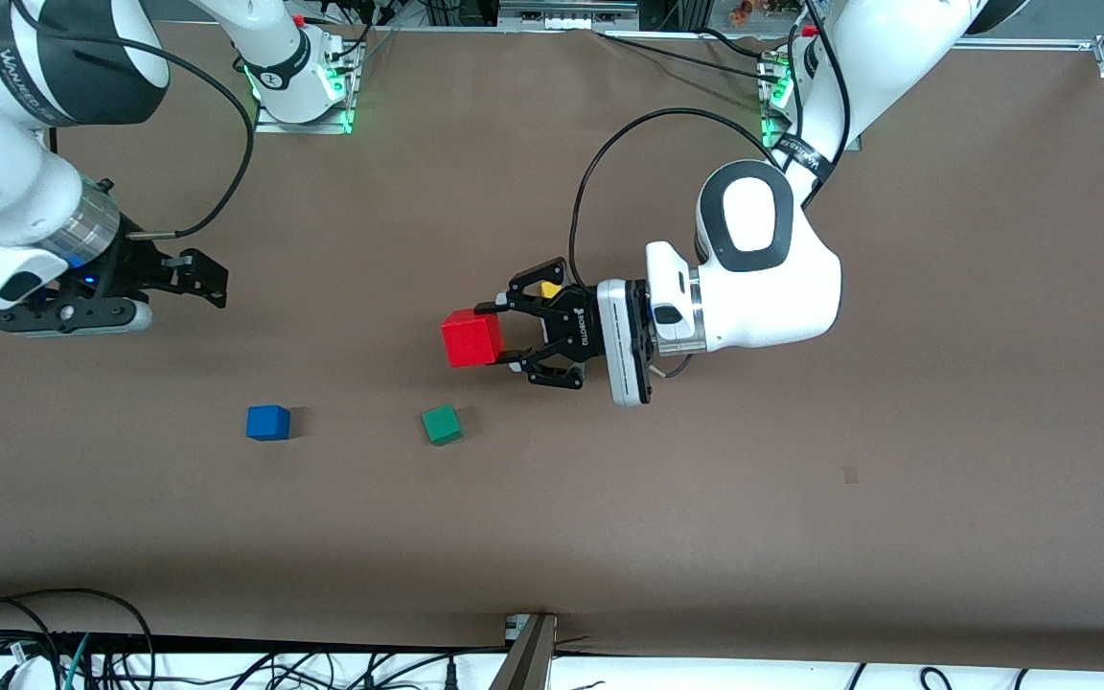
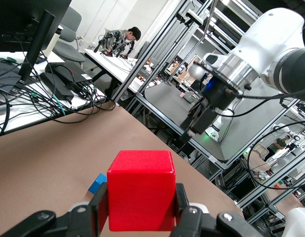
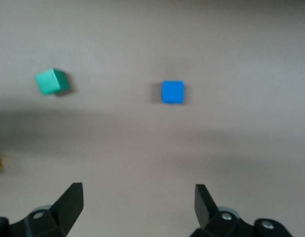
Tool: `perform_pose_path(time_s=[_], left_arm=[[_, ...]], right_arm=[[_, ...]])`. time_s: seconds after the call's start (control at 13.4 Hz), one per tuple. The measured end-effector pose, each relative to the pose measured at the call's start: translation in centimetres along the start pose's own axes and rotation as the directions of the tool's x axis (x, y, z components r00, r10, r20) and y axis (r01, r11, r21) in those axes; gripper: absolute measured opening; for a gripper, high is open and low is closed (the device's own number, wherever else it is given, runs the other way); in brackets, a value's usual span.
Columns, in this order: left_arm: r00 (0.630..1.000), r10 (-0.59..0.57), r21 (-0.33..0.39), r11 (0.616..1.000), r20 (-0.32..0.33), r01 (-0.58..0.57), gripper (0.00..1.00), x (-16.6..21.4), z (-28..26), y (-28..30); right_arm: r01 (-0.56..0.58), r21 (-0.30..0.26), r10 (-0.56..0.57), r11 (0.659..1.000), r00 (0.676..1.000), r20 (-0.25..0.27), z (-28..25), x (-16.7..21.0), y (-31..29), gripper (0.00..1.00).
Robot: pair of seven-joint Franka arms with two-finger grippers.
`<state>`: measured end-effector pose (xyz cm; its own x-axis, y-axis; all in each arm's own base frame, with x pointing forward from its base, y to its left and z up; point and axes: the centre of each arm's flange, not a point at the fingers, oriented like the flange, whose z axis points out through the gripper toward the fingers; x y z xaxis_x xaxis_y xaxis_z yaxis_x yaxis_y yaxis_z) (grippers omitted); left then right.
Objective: Pass red block to right arm, stack on blue
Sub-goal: 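Reach the right gripper toward the red cube held by the left gripper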
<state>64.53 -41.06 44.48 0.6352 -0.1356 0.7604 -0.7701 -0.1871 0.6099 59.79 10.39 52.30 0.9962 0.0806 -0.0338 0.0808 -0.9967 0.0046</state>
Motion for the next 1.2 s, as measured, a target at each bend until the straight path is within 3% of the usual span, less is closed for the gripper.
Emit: perform_pose_path(time_s=[0.15,0.3,0.52,0.67,0.9,1.05,1.2], left_arm=[[1.0,0.001,-0.002,1.0,0.002,-0.001,0.56,-0.1,0.2,0.1],[1.0,0.0,-0.005,1.0,0.005,0.0,0.56,-0.3,0.5,0.1],[1.0,0.009,-0.01,1.0,0.017,-0.009,0.56,-1.2,1.1,-0.2],[0.999,0.025,-0.011,1.0,0.02,-0.025,0.56,-1.5,1.3,-0.4],[0.999,0.036,-0.01,0.999,0.02,-0.036,0.56,-1.5,1.3,-0.5],[0.999,0.046,-0.01,0.999,0.022,-0.046,0.56,-1.7,1.4,-0.7],[0.999,0.045,-0.01,0.999,0.027,-0.045,0.56,-2.0,1.5,-0.8]], right_arm=[[0.022,0.015,-0.023,1.0,0.999,0.036,1.2,0.1,-1.0,1.0],[0.064,0.08,-0.068,0.995,0.997,0.047,1.5,0.1,-2.0,1.0],[0.042,0.269,-0.062,0.962,0.996,0.064,1.9,0.1,-3.7,1.0],[0.001,0.379,-0.043,0.925,0.994,0.101,3.6,0.8,-4.4,1.0],[-0.09,0.544,0.005,0.834,0.988,0.157,6.8,2.4,-5.5,1.0],[-0.174,0.651,0.047,0.739,0.977,0.207,8.5,3.4,-5.5,1.0],[-0.24,0.721,0.081,0.65,0.965,0.248,9.6,4.3,-5.0,1.0]])
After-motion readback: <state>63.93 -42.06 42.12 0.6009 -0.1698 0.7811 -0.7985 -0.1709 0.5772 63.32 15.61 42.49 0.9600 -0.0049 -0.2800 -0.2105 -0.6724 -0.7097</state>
